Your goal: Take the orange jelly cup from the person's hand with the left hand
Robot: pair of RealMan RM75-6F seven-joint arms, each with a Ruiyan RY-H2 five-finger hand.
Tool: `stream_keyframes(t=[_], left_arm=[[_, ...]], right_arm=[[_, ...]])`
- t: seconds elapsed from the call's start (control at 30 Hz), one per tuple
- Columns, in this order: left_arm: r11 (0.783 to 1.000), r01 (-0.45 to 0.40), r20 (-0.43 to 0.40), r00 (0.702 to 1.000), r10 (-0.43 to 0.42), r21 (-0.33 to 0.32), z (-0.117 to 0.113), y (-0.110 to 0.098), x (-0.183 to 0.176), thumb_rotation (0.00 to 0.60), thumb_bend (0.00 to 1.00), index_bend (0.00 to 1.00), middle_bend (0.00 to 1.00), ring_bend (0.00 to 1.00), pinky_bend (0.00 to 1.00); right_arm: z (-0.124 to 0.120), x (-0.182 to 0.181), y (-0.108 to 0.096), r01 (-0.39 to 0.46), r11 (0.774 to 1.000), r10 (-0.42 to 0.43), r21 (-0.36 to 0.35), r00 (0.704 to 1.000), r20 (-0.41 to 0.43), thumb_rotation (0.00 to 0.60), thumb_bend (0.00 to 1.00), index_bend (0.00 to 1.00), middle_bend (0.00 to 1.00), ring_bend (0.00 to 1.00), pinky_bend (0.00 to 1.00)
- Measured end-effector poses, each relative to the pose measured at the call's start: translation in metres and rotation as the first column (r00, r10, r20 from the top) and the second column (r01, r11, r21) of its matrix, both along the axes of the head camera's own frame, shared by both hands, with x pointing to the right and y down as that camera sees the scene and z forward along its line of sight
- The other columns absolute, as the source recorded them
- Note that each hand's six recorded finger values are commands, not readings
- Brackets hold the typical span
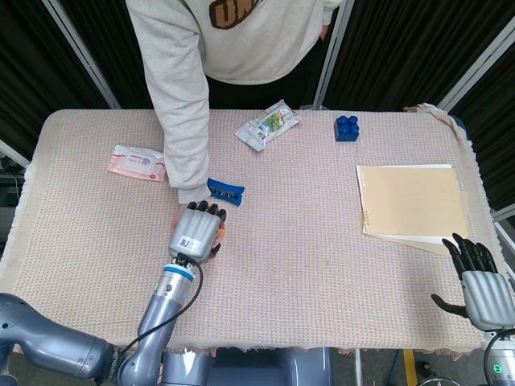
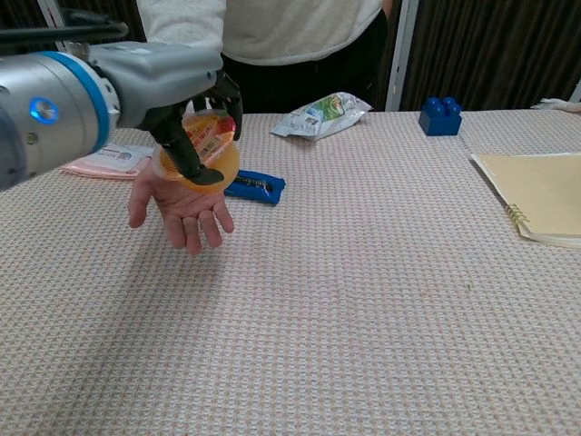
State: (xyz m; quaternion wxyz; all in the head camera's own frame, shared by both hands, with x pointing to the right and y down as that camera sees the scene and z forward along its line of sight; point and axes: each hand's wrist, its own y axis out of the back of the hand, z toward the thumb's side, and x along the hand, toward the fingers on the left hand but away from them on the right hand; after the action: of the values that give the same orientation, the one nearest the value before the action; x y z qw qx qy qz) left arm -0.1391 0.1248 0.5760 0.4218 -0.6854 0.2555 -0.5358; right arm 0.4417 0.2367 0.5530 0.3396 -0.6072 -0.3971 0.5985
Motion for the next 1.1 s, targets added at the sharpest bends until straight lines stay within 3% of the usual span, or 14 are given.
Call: stream_keyframes(t=[0.13, 0.3, 0.63, 0.73, 0.87, 0.97, 1.1], left_arm=[[0.999, -0.032, 0.019, 0.999, 0.031, 0.024, -0.018, 0.009, -0.031, 0.6, 0.58, 0.8, 0.58, 0.52, 0.54], [1.0, -0.028, 0.056, 0.998, 0.027, 0.01, -0.02, 0.025, -0.082, 0.6, 0.58, 0.8, 0.58, 0.52, 0.54], [0.997, 0.026, 0.151, 0.988, -0.014, -0.077, 0.025, 0.051, -0.171, 0.6, 0.58, 0.75, 0.5, 0.46, 0.51], [0.997, 0.018, 0.183, 0.983, -0.004, -0.079, 0.044, 0.056, -0.186, 0.6, 0.55, 0.65, 0.39, 0.38, 0.46], [0.995, 0.007, 0.203, 0.979, 0.013, -0.097, 0.07, 0.066, -0.195, 0.6, 0.38, 0.28, 0.03, 0.03, 0.13], [0.991, -0.011, 0.212, 0.976, 0.039, -0.133, 0.084, 0.078, -0.195, 0.6, 0.33, 0.13, 0.0, 0.0, 0.03], [0.987, -0.008, 0.2, 0.979, 0.041, -0.159, 0.09, 0.085, -0.193, 0.6, 0.31, 0.05, 0.0, 0.0, 0.0]], right_arm=[[-0.001, 0.001, 0.0, -0.006, 1.0, 0.006, 0.002, 1.0, -0.003, 0.6, 0.07, 0.08, 0.0, 0.0, 0.0], [0.0, -0.001, 0.0, -0.003, 1.0, 0.003, 0.003, 1.0, -0.005, 0.6, 0.07, 0.08, 0.0, 0.0, 0.0], [0.003, -0.004, -0.001, -0.003, 1.0, 0.003, 0.001, 1.0, 0.001, 0.6, 0.07, 0.08, 0.0, 0.0, 0.0], [0.004, -0.004, -0.002, -0.005, 1.0, 0.005, -0.002, 1.0, 0.002, 0.6, 0.07, 0.08, 0.0, 0.0, 0.0], [0.003, -0.004, -0.002, -0.007, 1.0, 0.007, 0.0, 1.0, 0.002, 0.6, 0.07, 0.08, 0.0, 0.0, 0.0], [0.003, -0.003, -0.002, -0.008, 1.0, 0.008, -0.001, 1.0, 0.003, 0.6, 0.07, 0.08, 0.0, 0.0, 0.0], [0.002, -0.002, -0.002, -0.007, 1.0, 0.007, 0.0, 1.0, 0.002, 0.6, 0.07, 0.08, 0.0, 0.0, 0.0]])
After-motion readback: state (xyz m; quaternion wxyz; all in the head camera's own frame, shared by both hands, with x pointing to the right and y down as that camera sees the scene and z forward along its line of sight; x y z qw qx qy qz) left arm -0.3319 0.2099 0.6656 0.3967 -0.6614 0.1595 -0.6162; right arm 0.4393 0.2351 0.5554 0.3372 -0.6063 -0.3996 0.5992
